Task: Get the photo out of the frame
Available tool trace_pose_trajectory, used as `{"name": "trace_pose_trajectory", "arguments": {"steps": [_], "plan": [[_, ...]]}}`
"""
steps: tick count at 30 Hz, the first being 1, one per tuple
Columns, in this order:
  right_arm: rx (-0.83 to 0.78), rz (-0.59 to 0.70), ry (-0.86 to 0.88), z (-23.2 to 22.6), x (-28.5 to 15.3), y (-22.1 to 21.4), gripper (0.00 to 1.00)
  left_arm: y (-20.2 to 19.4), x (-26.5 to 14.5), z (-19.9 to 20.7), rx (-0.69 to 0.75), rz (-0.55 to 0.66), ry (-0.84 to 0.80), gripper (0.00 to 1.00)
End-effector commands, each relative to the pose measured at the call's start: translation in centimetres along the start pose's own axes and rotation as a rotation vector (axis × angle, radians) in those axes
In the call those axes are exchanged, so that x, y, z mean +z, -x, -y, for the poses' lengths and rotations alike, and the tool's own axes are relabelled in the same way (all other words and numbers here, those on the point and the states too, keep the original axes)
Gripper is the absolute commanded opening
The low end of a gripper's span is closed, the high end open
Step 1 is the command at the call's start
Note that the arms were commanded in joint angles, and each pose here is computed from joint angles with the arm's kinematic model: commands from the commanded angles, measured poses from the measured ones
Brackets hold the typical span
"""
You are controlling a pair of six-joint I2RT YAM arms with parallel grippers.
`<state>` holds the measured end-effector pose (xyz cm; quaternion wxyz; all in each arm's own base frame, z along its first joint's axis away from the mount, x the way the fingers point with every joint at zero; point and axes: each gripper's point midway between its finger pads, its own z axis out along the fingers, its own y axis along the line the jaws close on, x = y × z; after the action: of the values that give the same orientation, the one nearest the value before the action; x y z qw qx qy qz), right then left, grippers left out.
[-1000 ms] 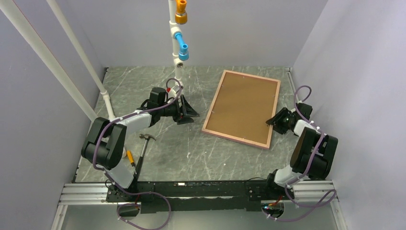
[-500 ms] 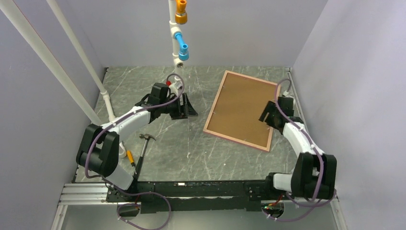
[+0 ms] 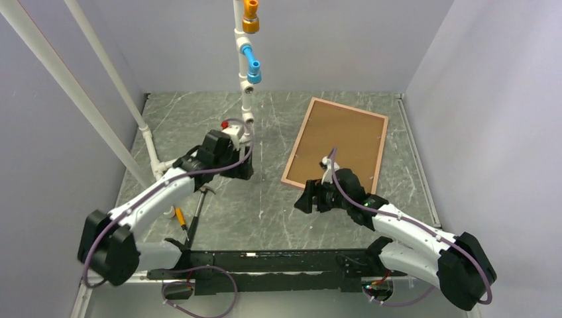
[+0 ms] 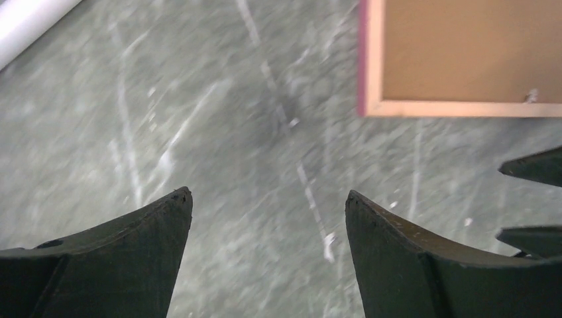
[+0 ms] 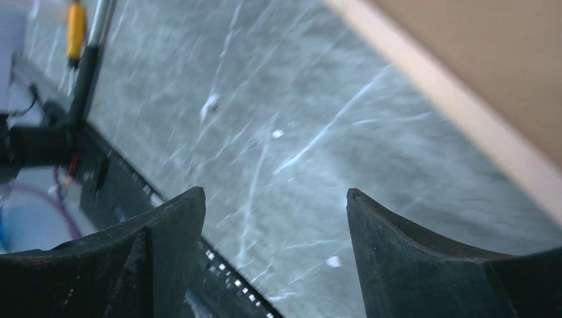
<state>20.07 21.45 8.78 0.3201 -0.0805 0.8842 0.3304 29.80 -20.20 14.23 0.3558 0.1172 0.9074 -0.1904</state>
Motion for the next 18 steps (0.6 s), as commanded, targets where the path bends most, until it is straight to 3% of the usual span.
{"name": "trace_pose_trajectory", "arguments": {"steps": [1, 6, 12, 18], "plan": [[-0.044, 0.042, 0.255, -5.9, -0.5, 0.2, 0.8, -4.3, -3.2, -5.1, -0.027, -0.028, 0.225, 0.88], [-0.108, 0.02, 0.246, -6.0, -0.3, 0.1, 0.8, -8.6, -6.1, -8.7, -0.254, -0.035, 0.436, 0.85], [-0.127, 0.025, 0.25, -6.3, -0.6, 0.5, 0.8, -14.8, -9.0, -11.7, -0.539, -0.125, 0.716, 0.81], [-0.115, 0.051, 0.253, -6.1, -1.0, 0.4, 0.8, -17.7, -10.8, -13.7, -0.718, -0.066, 0.898, 0.71]]}}
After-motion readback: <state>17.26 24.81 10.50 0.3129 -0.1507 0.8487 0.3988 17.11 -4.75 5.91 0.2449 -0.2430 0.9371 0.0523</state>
